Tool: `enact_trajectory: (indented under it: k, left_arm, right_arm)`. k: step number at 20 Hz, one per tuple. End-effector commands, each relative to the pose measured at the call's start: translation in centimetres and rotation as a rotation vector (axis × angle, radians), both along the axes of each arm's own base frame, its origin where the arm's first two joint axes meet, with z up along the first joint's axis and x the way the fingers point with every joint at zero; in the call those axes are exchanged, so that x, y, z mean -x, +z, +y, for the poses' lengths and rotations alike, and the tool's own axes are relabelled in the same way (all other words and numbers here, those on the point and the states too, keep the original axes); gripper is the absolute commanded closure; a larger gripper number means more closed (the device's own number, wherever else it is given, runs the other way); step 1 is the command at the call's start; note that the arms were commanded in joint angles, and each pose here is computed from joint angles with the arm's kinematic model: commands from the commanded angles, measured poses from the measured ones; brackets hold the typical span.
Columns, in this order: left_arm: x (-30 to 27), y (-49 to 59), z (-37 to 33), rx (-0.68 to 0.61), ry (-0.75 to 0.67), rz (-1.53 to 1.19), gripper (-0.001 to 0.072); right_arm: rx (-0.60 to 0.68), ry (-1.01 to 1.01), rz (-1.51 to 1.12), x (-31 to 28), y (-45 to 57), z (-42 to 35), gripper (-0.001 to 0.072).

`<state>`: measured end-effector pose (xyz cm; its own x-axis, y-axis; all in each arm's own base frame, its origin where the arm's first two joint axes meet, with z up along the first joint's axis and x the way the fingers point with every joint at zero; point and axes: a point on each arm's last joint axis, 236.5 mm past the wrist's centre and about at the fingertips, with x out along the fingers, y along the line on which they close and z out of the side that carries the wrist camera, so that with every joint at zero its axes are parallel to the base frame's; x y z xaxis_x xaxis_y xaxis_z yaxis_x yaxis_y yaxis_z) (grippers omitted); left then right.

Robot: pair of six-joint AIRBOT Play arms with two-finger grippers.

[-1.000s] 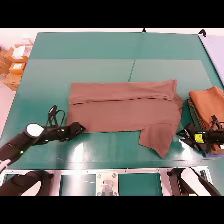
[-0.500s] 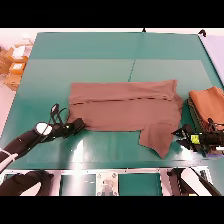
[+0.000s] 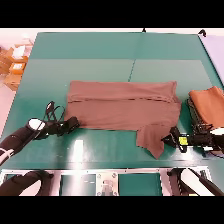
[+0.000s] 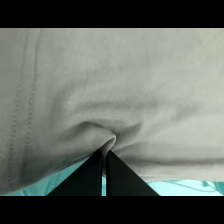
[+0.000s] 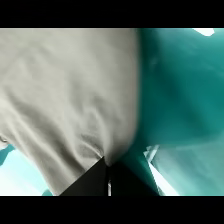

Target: Fold the shirts.

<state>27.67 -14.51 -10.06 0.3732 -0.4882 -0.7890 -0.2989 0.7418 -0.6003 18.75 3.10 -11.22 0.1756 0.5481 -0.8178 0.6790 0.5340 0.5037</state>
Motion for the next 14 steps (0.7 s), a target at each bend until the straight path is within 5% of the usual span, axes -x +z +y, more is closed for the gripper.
enact_trajectory:
  k: [1,11,12,13,14]
  left_arm:
    - [0.2,0.2,-0.2,-0.007,-0.049,-0.006,0.0686]
    - [2.8,0.6,1.0,-0.131,-0.221,0.123,0.0664]
    - [3.3,0.6,0.9,-0.122,-0.223,0.144,0.0349]
    - [3.9,0.6,0.8,-0.116,-0.227,0.171,0.0207]
    - [4.4,0.4,1.0,-0.129,-0.248,0.187,0.0243]
  right_arm:
    - [-0.088,-0.004,-0.19,-4.0,2.8,1.5,0.0685]
    - [0.036,0.054,-0.137,-2.4,4.6,-0.5,0.0646]
    - [0.028,0.055,-0.126,-2.0,4.4,-0.2,0.0443]
    - [0.024,0.056,-0.115,-1.6,4.0,-0.1,0.037]
    - [0.029,0.053,-0.101,-1.2,3.7,-0.3,0.037]
